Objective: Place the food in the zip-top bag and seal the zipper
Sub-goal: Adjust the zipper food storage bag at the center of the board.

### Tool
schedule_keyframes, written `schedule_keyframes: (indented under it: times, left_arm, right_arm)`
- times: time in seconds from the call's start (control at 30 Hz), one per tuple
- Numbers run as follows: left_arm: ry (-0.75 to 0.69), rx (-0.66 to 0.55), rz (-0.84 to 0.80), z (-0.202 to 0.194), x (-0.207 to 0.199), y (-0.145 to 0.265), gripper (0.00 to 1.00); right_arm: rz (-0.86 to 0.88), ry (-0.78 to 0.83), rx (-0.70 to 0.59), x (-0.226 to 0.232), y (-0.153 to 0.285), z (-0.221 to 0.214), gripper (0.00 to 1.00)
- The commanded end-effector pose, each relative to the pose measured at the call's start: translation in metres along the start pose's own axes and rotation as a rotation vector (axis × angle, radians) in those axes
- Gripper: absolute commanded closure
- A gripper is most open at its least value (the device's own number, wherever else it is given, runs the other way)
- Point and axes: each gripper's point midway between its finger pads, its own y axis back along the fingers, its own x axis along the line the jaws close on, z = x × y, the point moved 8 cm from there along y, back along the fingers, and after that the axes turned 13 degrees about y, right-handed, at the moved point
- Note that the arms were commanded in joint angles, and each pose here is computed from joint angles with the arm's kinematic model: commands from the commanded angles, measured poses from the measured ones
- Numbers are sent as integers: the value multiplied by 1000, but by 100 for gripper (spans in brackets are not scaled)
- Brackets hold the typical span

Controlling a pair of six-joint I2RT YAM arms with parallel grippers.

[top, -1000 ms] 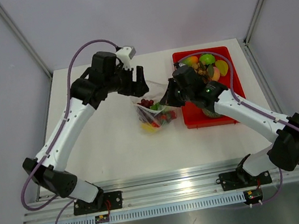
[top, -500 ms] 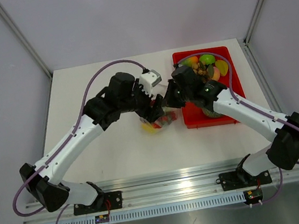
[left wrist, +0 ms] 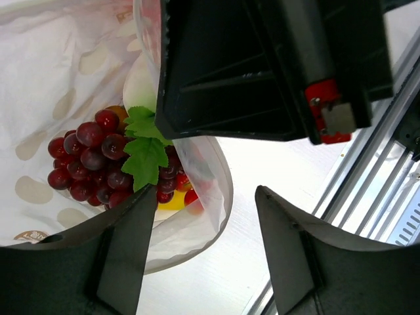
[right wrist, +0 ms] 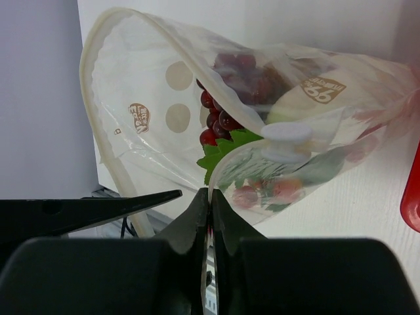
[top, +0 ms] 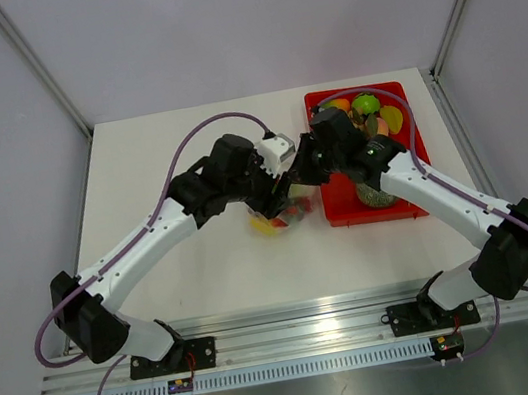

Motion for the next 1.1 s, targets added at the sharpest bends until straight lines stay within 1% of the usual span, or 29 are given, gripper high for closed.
schedule_keyframes:
  times: [0.0,0.1,0.13,0.17,0.2,0.23,0.3,0.33,0.37,0.4,0.43,0.47,0.5,0.57,0.6,0.7,0.73,0.77,0.8,0.87,0.9,1.0,1.07]
  left_arm:
    - [-25,-45,32,7,3,-6,39]
    - [-18,-52,54,9,5,-7,58]
    - [-18,-53,57,8,6,-8,85]
    - [-16,-57,64,11,5,-7,94]
    - [-13,-55,78,11,7,-7,100]
    - [-10,-51,87,11,8,-6,100]
    - [-11,-58,90,13,8,-4,100]
    - [-12,-67,90,14,10,0,100]
    - [-13,-70,84,14,10,2,100]
    - [-13,-70,63,13,10,3,100]
    - [-6,-96,57,16,14,10,100]
    - [0,-102,46,16,16,13,100]
    - [8,-101,9,14,16,14,100]
    - [32,-124,-7,17,23,23,100]
    - [34,-124,-29,17,23,24,100]
    - [32,-128,-34,17,26,29,100]
    - [33,-123,-37,17,26,30,100]
    - [33,-120,-40,16,25,31,100]
    - [32,-119,-38,15,26,31,100]
    - [37,-115,-36,15,26,31,100]
    - [37,-115,-36,15,26,31,100]
    - [42,-110,-38,14,26,31,100]
    - [41,-109,-36,14,26,32,100]
  right_arm:
    - [84,-15,-39,10,10,13,91]
    - [99,-11,-42,12,14,15,89]
    - [100,-1,-51,13,20,18,87]
    - [95,4,-61,12,23,20,80]
    - [94,29,-80,10,29,24,73]
    - [114,50,-120,13,42,29,64]
    - [160,110,-173,14,57,35,54]
    - [175,180,-231,11,72,40,50]
    - [187,223,-252,10,80,42,48]
    - [186,311,-289,6,90,44,47]
    - [171,349,-306,0,93,46,46]
    - [161,388,-317,-4,95,47,41]
    - [137,465,-327,-13,93,45,40]
    - [99,568,-342,-27,86,42,38]
    - [77,653,-365,-39,75,35,37]
    - [22,755,-404,-59,62,25,37]
    - [25,770,-403,-62,59,23,37]
    - [62,823,-395,-64,57,21,37]
    - [62,857,-397,-66,52,20,37]
    - [88,918,-414,-69,46,18,47]
    - [101,1013,-441,-74,40,14,47]
    - [94,1088,-551,-78,34,14,46]
    - [112,1118,-522,-76,30,17,45]
